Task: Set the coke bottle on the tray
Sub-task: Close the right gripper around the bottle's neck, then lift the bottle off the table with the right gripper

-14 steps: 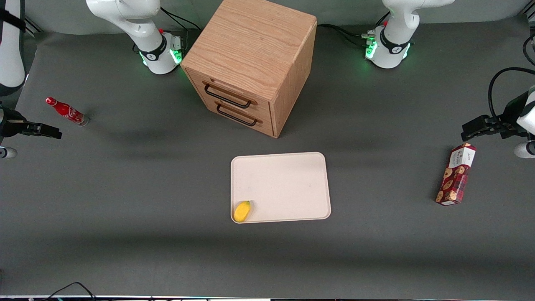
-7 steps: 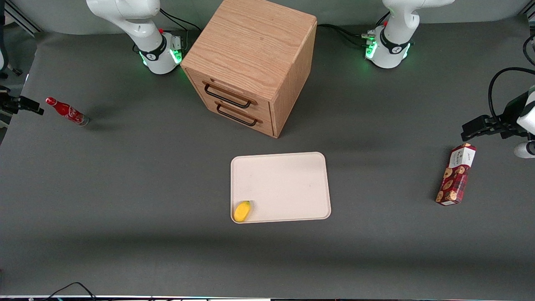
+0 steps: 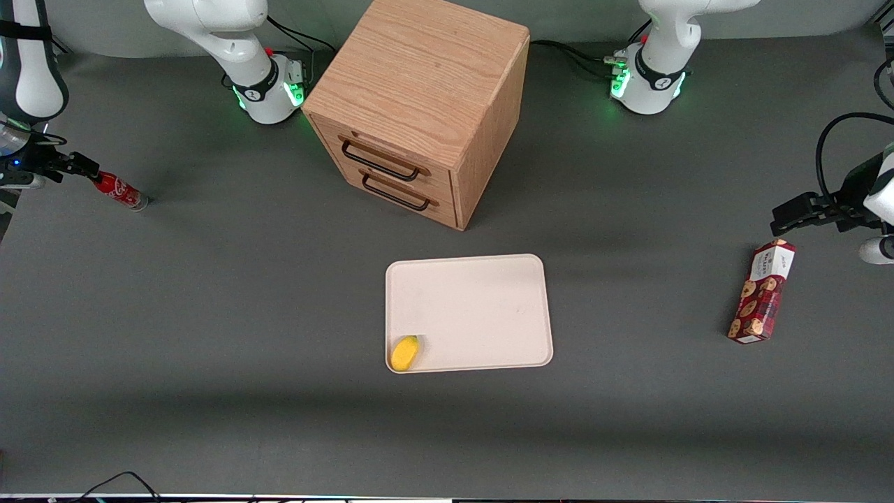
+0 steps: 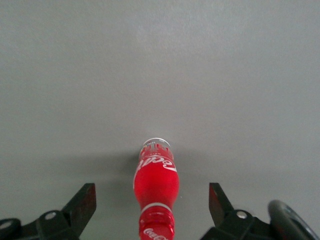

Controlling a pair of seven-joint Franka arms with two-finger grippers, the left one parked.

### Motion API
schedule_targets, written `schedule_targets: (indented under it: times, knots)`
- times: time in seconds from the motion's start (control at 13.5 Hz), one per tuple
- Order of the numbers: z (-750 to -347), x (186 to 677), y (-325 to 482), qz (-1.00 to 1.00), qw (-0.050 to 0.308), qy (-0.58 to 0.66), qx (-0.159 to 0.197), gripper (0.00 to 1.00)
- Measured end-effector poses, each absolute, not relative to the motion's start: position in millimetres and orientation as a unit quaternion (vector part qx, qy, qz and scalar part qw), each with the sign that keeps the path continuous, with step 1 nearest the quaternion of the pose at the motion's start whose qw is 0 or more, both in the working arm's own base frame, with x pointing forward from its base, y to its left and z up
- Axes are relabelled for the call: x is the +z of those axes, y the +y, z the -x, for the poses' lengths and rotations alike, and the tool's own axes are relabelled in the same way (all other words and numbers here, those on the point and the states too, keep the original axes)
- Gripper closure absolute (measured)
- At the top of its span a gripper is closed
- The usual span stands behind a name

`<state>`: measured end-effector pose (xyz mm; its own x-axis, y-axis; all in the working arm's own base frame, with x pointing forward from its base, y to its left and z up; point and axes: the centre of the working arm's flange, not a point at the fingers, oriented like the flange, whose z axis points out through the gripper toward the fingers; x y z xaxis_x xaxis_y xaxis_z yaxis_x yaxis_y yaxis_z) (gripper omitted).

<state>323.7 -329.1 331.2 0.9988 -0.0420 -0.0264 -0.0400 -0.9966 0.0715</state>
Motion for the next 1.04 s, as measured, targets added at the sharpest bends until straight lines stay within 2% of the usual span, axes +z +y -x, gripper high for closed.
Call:
schedule_targets:
  times: [0.44, 0.52, 0.59, 0.74, 0.89, 0.96, 1.04]
  knots:
    - [-299, 311, -335, -0.999, 0.041, -0.018, -0.014, 0.0]
    - [-298, 310, -335, -0.999, 0.041, -0.019, -0.014, 0.05]
    - [-297, 310, -336, -0.999, 0.04, -0.02, -0.013, 0.05]
    - [-296, 310, -338, -0.999, 0.041, -0.02, -0.013, 0.21]
    - [-295, 310, -338, -0.999, 0.041, -0.02, -0.012, 0.51]
    - [-295, 310, -338, -0.999, 0.041, -0.02, -0.012, 0.6]
    - [-296, 311, -338, -0.999, 0.041, -0.02, -0.011, 0.64]
